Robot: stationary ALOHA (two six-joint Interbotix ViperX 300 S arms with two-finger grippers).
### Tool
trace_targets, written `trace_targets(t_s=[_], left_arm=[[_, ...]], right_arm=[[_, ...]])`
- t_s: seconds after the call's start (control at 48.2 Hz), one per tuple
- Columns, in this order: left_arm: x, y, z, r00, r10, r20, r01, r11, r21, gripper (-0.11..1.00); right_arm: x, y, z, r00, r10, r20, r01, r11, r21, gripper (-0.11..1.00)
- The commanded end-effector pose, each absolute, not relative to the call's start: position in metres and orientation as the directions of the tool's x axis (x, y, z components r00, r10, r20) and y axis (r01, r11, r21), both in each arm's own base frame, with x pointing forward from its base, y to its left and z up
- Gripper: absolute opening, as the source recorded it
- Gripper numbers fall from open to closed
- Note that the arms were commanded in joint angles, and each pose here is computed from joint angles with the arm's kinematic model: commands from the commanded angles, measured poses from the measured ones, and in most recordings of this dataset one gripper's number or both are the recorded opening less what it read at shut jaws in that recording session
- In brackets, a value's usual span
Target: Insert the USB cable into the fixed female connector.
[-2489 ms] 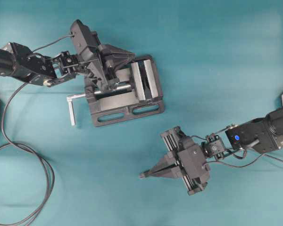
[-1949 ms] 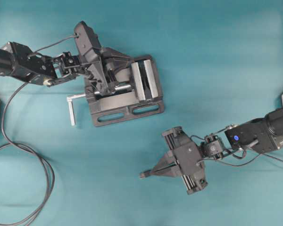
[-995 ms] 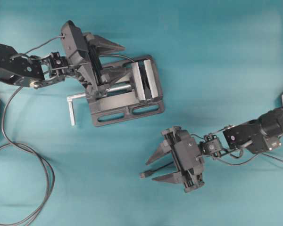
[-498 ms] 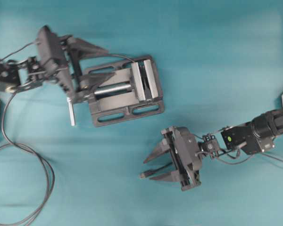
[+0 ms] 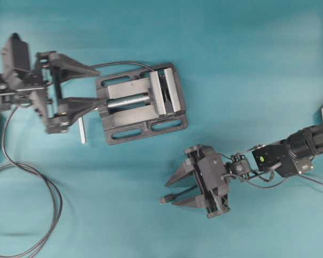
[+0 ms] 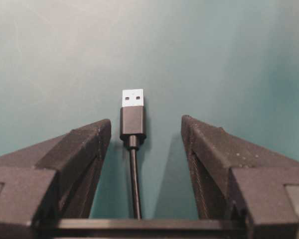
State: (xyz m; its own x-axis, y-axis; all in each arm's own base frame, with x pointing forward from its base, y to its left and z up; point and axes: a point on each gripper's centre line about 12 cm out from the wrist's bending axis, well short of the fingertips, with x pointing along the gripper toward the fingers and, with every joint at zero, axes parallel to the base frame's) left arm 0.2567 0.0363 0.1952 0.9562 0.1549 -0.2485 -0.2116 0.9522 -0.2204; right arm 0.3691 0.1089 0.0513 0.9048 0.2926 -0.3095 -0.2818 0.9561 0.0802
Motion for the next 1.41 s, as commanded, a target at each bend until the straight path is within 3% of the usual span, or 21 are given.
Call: trace_targets(t_s=[0.0,0.228,0.436,0.56,0.767,1.389], left_arm=[[0.244,0.034,0.212,0.972,0.156,-0.178,-0.197,0.949,-0.247,0.99],[0.190,0.027,0.230,0.988,0.154,0.005,-0.148,0.956,-0.252,0.99],[0.148,0.018,0.216,0.987,0.121,0.106,-0.105,0.983,-0.151,0.99],[0.141,0.016,0.200,0.993,0.113,0.037,-0.107,0.985,-0.134,0.99],[0.143,0.016,0.181,0.982,0.108,-0.154,-0.127,0.984,-0.121,0.99],[0.140,0.008,0.169,0.980,0.056,-0.189,-0.076,0.992,-0.096,0.99]], right_arm=[[0.373,0.112,0.059,0.911,0.298,-0.285,-0.286,0.955,0.082,0.63],[0.372,0.114,0.057,0.908,0.303,-0.289,-0.291,0.953,0.085,0.60],[0.372,0.120,0.052,0.901,0.316,-0.298,-0.305,0.949,0.085,0.45],[0.372,0.126,0.049,0.896,0.327,-0.301,-0.316,0.945,0.086,0.38],[0.367,0.136,0.041,0.874,0.348,-0.339,-0.340,0.937,0.085,0.37],[0.362,0.135,0.037,0.867,0.348,-0.357,-0.345,0.936,0.076,0.37]])
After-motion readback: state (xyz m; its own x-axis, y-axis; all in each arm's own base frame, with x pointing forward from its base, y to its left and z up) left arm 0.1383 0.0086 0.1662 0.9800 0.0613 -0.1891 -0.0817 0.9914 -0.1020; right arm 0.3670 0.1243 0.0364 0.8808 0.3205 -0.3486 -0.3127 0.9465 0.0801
